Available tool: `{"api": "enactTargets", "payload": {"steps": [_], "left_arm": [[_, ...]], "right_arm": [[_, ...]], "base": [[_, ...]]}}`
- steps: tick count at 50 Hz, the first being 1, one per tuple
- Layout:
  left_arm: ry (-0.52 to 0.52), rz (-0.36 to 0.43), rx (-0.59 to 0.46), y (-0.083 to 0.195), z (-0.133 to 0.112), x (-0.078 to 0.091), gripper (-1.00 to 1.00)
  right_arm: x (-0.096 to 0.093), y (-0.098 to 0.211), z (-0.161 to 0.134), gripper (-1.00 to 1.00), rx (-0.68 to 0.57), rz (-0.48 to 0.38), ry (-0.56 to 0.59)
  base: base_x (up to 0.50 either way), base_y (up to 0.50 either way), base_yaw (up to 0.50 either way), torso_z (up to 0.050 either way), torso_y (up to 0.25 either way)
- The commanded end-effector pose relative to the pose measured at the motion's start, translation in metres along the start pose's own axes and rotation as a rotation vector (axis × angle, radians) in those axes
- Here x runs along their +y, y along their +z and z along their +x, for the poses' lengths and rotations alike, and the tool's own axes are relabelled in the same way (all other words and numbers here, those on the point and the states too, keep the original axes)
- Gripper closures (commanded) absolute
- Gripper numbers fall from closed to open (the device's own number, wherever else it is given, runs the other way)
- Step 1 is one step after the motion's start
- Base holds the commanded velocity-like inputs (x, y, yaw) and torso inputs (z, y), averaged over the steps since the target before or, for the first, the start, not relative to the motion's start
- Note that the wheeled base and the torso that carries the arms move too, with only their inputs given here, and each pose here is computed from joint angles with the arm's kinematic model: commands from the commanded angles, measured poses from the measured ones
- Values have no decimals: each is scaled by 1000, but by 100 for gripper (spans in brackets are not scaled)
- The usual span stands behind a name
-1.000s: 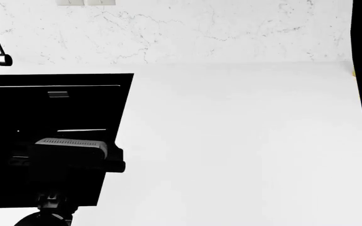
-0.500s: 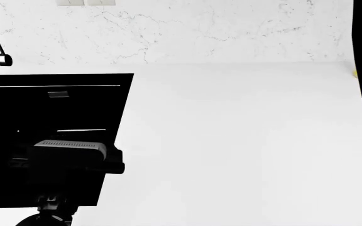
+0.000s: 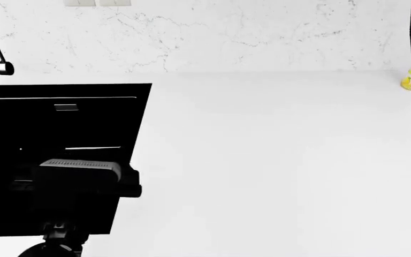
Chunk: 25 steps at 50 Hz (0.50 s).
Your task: Pick the yogurt and yogurt from the counter and place them in the cabinets closest to them.
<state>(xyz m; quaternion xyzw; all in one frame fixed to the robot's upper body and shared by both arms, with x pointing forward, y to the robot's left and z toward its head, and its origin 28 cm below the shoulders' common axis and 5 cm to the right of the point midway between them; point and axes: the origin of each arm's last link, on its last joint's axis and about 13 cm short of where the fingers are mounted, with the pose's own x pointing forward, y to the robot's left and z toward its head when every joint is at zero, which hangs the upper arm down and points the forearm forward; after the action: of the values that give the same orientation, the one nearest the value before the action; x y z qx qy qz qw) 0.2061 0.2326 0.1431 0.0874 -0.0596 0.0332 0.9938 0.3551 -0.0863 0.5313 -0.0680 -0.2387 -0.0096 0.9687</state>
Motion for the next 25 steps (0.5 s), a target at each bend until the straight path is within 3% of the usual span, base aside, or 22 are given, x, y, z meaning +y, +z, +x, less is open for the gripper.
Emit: {"api": "enactTargets", "payload": {"steps": [1,8,14,25], "left_arm": [[-3,2,-5,3,3,-1,-100],[-5,5,-8,4,3,-1,-100],[-9,7,-10,5,4,-2,-100],[-10,11,-12,7,4,-2,-100]], "right_arm": [[-2,15,-2,-100,-47,10,38],[-4,32,-4,-100,-103,33,57],[0,43,-8,-100,-129,-2,75],[-6,68,-49,-100,-209,-19,70]], "base": [[0,0,0,0,0],[0,0,0,0,0],[0,0,0,0,0],[0,0,0,0,0]]}}
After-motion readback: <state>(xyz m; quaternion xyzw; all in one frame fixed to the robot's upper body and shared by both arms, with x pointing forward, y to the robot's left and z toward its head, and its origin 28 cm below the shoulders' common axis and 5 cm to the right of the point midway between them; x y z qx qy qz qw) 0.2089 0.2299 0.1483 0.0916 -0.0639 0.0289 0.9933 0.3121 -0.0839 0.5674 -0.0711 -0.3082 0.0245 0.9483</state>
